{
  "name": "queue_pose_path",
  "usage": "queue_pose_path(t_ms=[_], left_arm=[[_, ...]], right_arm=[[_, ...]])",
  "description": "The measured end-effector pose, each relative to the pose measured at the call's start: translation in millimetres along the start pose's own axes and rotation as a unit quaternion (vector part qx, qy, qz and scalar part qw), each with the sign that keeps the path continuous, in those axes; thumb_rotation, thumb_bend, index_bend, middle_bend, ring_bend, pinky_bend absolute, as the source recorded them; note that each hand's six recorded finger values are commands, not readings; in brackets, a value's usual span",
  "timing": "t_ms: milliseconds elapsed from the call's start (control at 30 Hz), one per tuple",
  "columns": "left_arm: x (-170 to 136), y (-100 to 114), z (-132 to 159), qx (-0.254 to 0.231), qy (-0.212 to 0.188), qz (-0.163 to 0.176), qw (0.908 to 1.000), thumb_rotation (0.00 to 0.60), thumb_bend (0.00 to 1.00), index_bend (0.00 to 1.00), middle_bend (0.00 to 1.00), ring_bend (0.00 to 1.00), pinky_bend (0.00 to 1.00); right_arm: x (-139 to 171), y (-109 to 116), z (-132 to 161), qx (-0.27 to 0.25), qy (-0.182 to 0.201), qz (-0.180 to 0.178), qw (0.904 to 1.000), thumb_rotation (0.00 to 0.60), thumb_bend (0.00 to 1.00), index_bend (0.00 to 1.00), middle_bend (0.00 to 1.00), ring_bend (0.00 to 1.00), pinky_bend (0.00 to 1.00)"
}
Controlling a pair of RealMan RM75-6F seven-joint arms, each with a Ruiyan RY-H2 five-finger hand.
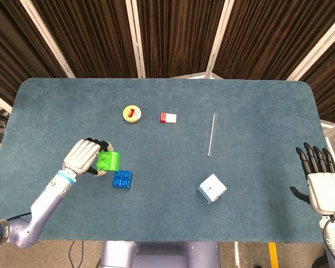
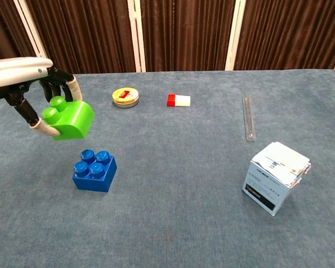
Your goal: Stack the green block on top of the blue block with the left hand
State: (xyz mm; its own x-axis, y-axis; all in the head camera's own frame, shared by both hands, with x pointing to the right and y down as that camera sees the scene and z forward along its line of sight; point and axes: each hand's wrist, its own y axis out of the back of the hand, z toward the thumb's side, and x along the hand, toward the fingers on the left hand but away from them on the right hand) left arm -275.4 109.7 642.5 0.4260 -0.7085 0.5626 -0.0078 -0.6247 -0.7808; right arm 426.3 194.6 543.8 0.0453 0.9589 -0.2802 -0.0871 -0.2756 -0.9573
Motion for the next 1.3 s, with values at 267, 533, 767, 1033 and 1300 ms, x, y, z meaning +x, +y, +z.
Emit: queue_pose_path(t_ms=[267, 533, 767, 1033, 1300], left_arm=[[0.5, -19.4, 18.6, 0.026, -0.022, -0.038, 0.9987, 0.6, 0.06, 0.42, 0.45, 0.4, 0.37], [8.8, -30.7, 31.1, 0.032, -0.027, -0.06, 0.9973, 0.6, 0.06, 0.42, 0.45, 0.4, 0.37], [12.8, -42.1, 37.6, 0.03, -0.029, -0.076, 0.9963, 0.6, 0.06, 0.42, 0.45, 0.4, 0.36], [13.0, -46.3, 39.9, 0.031, -0.03, -0.08, 0.9959, 0.6, 0.06, 0.42, 0.45, 0.4, 0.36], [13.7, -51.5, 39.2, 0.049, -0.028, -0.078, 0.9954, 0.6, 0.06, 0.42, 0.45, 0.4, 0.36]], right_arm=[[1.6, 1.1, -2.1, 0.0, 0.0, -0.002, 1.0, 0.6, 0.0, 0.0, 0.0, 0.0, 0.0], [2.9, 2.4, -6.1, -0.002, -0.006, -0.002, 1.0, 0.6, 0.0, 0.0, 0.0, 0.0, 0.0], [3.4, 2.2, -8.6, -0.001, -0.009, 0.0, 1.0, 0.6, 0.0, 0.0, 0.0, 0.0, 0.0], [3.0, 2.7, -8.9, -0.003, -0.008, 0.0, 1.0, 0.6, 0.0, 0.0, 0.0, 0.0, 0.0], [3.3, 2.8, -8.3, -0.003, -0.007, 0.001, 1.0, 0.6, 0.0, 0.0, 0.0, 0.0, 0.0]])
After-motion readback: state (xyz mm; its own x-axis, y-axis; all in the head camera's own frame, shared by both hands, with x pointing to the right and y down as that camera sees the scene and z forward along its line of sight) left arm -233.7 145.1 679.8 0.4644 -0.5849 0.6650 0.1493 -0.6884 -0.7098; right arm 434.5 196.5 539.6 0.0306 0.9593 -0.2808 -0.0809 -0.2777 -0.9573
